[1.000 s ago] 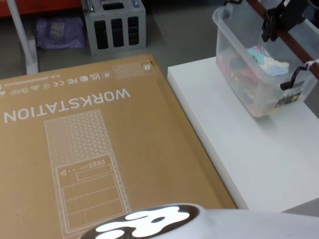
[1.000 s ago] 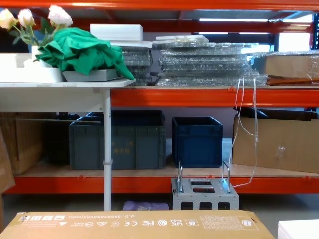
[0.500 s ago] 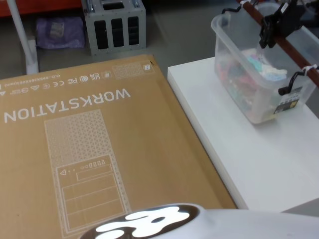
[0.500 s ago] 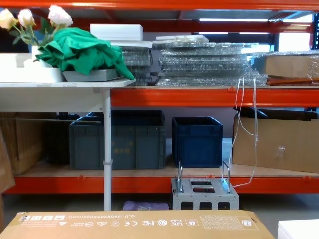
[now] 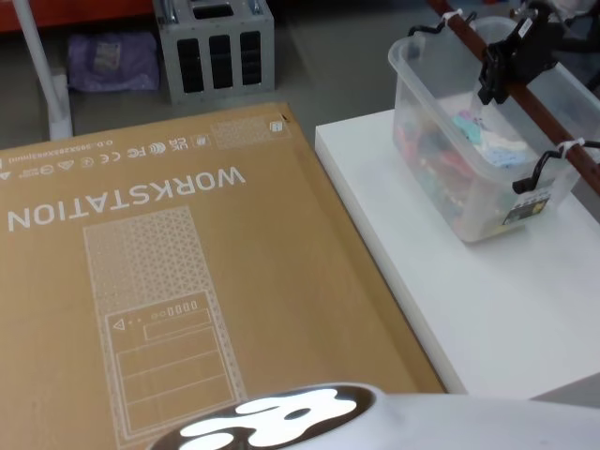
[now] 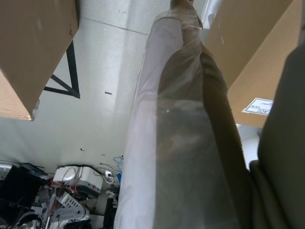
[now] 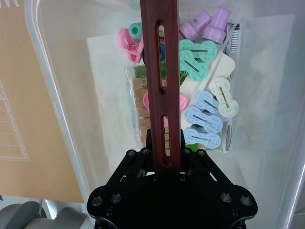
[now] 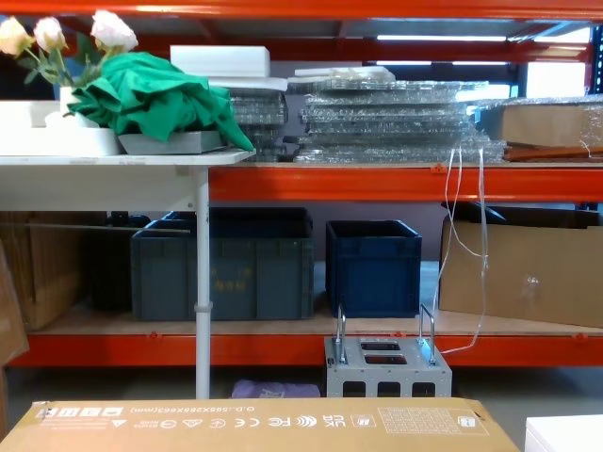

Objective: Use one hand to grasp the basket and place it at the designated location.

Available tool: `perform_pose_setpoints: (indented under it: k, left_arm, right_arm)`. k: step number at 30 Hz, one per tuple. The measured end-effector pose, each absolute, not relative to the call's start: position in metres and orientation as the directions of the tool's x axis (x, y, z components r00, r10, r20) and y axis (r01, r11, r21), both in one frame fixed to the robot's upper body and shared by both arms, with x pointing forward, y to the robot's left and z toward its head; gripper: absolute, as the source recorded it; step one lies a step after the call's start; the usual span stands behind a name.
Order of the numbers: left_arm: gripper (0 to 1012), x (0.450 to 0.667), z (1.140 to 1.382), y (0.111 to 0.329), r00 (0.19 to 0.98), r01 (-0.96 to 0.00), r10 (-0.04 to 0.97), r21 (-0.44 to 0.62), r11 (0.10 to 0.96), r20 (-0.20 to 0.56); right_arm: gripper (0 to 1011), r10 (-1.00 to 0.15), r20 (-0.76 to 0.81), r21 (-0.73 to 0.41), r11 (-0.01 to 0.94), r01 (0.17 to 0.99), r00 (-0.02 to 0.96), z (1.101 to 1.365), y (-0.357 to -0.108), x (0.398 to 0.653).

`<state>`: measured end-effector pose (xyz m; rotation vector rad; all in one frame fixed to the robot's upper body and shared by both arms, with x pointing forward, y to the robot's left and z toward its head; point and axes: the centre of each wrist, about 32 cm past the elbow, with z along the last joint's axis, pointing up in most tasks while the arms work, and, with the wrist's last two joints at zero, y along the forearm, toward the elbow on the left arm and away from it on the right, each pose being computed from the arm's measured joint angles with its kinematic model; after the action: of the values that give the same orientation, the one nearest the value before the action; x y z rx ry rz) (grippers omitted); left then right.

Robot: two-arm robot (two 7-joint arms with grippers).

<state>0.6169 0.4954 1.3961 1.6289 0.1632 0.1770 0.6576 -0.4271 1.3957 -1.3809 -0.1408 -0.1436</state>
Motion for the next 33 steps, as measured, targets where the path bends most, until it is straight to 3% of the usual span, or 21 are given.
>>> perform_pose_setpoints:
  k: [33]
  left_arm:
    - [0,0.617,1.396,0.495,0.977,-0.002,0.213,0.998,-0.065,0.016]
  right_arm:
    - [205,0.000,0.132,-0.974,0.189,0.129,0.991,1.381,-0.427,0.668]
